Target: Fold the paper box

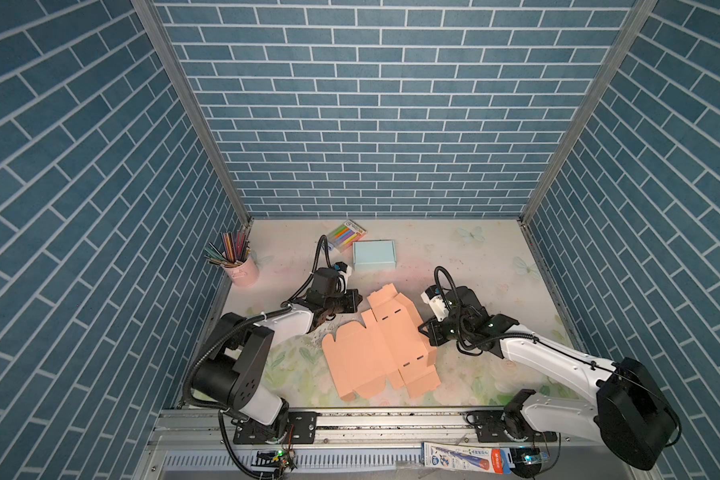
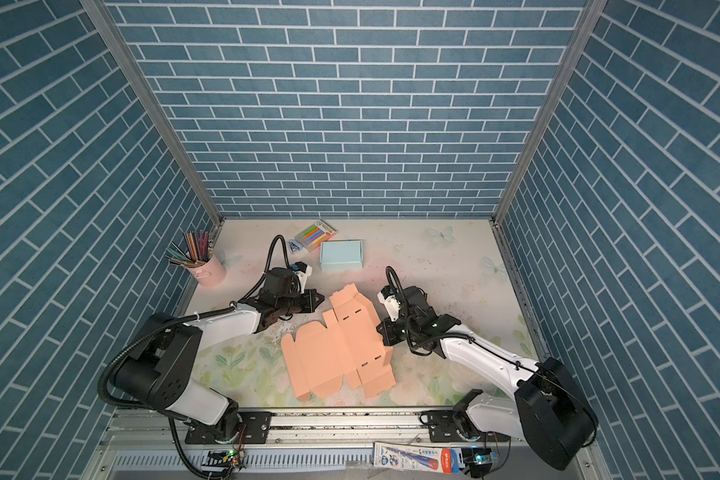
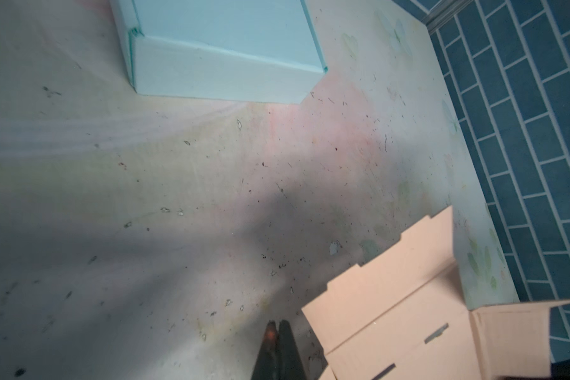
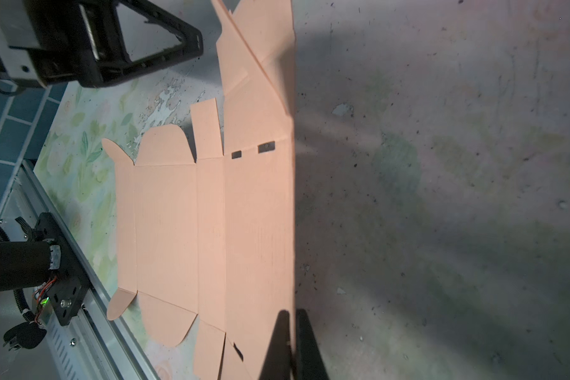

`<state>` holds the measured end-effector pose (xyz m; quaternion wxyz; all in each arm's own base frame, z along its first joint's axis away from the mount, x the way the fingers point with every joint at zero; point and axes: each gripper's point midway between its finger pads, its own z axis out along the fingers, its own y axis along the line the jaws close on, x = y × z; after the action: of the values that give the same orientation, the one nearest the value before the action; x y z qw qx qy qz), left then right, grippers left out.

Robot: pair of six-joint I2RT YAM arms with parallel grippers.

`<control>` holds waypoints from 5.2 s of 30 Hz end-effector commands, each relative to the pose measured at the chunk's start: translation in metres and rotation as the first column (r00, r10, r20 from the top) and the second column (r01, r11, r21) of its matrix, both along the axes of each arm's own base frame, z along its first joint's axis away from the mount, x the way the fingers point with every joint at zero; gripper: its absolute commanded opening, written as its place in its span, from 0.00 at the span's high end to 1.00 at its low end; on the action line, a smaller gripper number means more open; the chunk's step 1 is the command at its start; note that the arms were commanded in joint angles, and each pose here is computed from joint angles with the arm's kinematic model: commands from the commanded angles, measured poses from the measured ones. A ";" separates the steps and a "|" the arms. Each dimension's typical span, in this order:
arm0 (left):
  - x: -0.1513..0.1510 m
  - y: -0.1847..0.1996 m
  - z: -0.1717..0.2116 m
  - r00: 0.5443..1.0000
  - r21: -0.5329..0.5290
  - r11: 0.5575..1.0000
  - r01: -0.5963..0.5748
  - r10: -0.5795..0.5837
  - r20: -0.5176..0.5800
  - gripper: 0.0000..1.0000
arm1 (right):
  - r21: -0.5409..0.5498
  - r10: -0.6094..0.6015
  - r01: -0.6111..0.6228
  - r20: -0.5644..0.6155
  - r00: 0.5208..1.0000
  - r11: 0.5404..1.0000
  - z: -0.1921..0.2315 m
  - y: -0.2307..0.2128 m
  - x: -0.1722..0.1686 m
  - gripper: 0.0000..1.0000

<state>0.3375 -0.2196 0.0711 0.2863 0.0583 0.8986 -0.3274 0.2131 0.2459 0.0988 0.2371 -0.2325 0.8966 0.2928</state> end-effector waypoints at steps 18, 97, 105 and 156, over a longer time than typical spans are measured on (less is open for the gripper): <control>-0.036 -0.029 -0.006 0.993 -0.016 0.993 0.117 -0.117 -0.023 0.97 | -0.049 0.036 -0.031 0.104 0.994 0.998 0.020 0.001 0.016 0.99; -0.056 -0.011 0.094 0.987 -0.203 0.978 0.052 -0.019 0.159 0.97 | -0.662 0.467 -0.006 0.523 0.713 0.750 0.049 0.029 0.002 1.00; -0.033 0.040 0.079 0.982 -0.228 0.970 -0.087 0.122 0.147 0.97 | -0.791 0.558 0.063 0.482 0.675 0.608 0.033 0.029 0.006 1.00; -0.110 -0.019 0.013 0.972 -0.221 0.954 0.203 -0.171 0.159 0.68 | -0.875 0.788 0.051 0.457 0.413 0.481 0.018 0.051 0.003 1.00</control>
<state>0.2236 -0.2320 0.0682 0.2794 0.1034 0.8437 -0.4467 0.2214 0.2956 0.1167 0.4197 -0.6246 0.6150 -0.2353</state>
